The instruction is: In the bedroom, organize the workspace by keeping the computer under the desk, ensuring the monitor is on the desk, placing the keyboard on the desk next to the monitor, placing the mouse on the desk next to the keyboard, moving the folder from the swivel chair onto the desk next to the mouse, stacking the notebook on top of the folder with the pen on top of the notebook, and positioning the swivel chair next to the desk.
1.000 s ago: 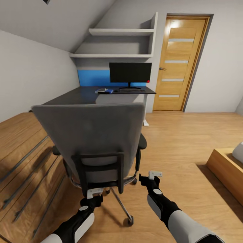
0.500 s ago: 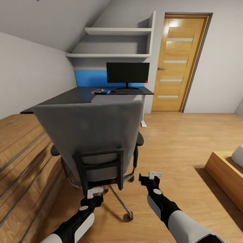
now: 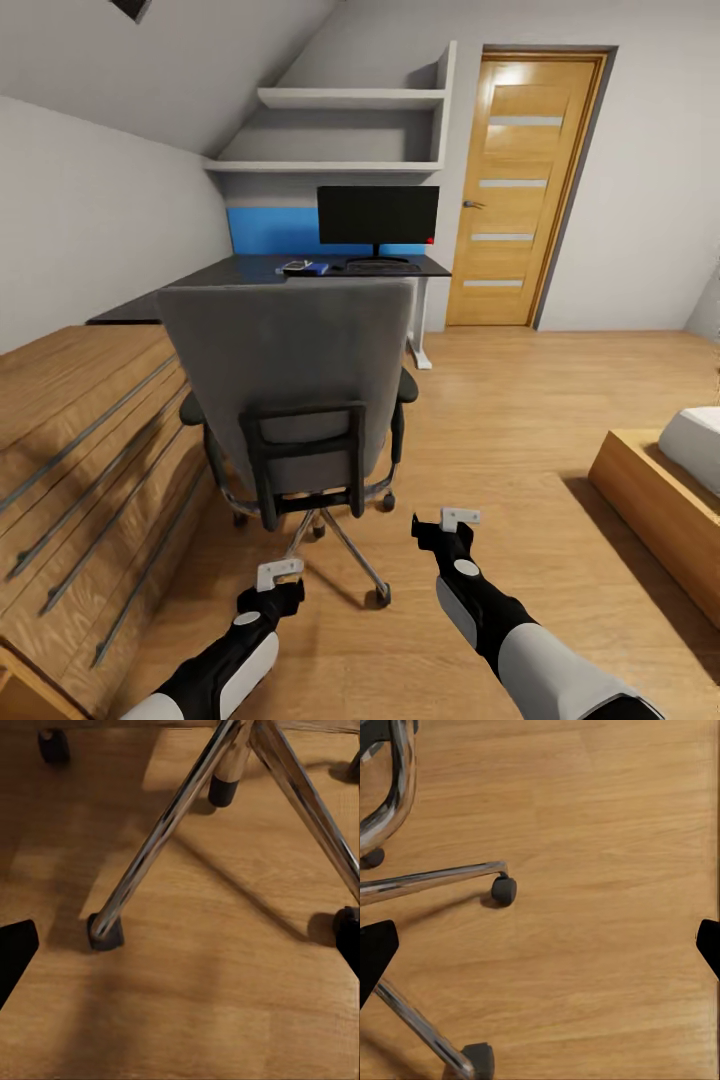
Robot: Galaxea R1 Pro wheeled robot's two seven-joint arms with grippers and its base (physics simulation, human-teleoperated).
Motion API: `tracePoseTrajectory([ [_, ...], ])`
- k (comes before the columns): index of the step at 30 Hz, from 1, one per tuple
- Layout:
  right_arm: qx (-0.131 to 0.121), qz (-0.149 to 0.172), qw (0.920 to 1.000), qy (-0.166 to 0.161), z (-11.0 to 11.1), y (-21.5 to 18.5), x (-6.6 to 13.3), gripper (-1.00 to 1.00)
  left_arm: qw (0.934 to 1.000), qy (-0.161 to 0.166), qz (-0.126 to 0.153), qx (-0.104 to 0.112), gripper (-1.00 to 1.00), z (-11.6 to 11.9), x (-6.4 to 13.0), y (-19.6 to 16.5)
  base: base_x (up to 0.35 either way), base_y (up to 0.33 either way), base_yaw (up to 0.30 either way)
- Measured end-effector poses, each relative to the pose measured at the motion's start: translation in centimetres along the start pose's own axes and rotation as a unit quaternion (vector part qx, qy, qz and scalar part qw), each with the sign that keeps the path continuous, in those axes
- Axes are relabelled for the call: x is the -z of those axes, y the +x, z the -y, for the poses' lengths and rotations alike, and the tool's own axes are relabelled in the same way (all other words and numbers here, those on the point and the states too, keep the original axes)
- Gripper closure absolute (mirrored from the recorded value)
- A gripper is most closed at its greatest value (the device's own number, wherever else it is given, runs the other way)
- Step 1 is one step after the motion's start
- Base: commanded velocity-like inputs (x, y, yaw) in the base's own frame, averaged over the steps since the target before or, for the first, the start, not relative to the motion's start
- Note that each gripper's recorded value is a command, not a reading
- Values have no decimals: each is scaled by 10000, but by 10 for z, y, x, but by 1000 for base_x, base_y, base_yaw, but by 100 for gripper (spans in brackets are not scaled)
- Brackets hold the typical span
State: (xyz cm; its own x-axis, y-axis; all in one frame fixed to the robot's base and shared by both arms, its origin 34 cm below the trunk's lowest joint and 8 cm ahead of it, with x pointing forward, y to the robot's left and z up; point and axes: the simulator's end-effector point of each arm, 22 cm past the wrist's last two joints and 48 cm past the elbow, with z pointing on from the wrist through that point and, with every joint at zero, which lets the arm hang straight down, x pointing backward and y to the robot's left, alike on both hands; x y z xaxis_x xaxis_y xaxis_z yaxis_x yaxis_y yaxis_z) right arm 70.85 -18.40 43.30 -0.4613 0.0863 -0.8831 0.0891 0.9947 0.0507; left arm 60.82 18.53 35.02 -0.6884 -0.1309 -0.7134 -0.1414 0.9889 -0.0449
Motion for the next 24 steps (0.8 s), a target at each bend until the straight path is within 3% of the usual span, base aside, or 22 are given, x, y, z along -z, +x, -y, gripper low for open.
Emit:
tracePoseTrajectory([
  [9,-6,38,10000,6,1,-2,0,-100,9999,-107,-24,35,-100,-12,-2,2,-152,77,0],
  [12,-13,53,10000,11,1,-3,0,-100,9995,-275,-16,148,-100,-33,-5,-2,-24,13,0],
  [17,5,67,10000,54,8,-4,-1,-100,9968,-589,3,549,-100,-73,-9,-11,-10,5,0],
  [19,27,76,9999,100,16,-4,-2,-100,9936,-756,11,844,-100,-94,-10,-16,-4,2,0],
  [24,45,83,9998,158,25,-5,-3,-100,9866,-1053,51,1244,-100,-134,-11,-23,-1,1,0],
])
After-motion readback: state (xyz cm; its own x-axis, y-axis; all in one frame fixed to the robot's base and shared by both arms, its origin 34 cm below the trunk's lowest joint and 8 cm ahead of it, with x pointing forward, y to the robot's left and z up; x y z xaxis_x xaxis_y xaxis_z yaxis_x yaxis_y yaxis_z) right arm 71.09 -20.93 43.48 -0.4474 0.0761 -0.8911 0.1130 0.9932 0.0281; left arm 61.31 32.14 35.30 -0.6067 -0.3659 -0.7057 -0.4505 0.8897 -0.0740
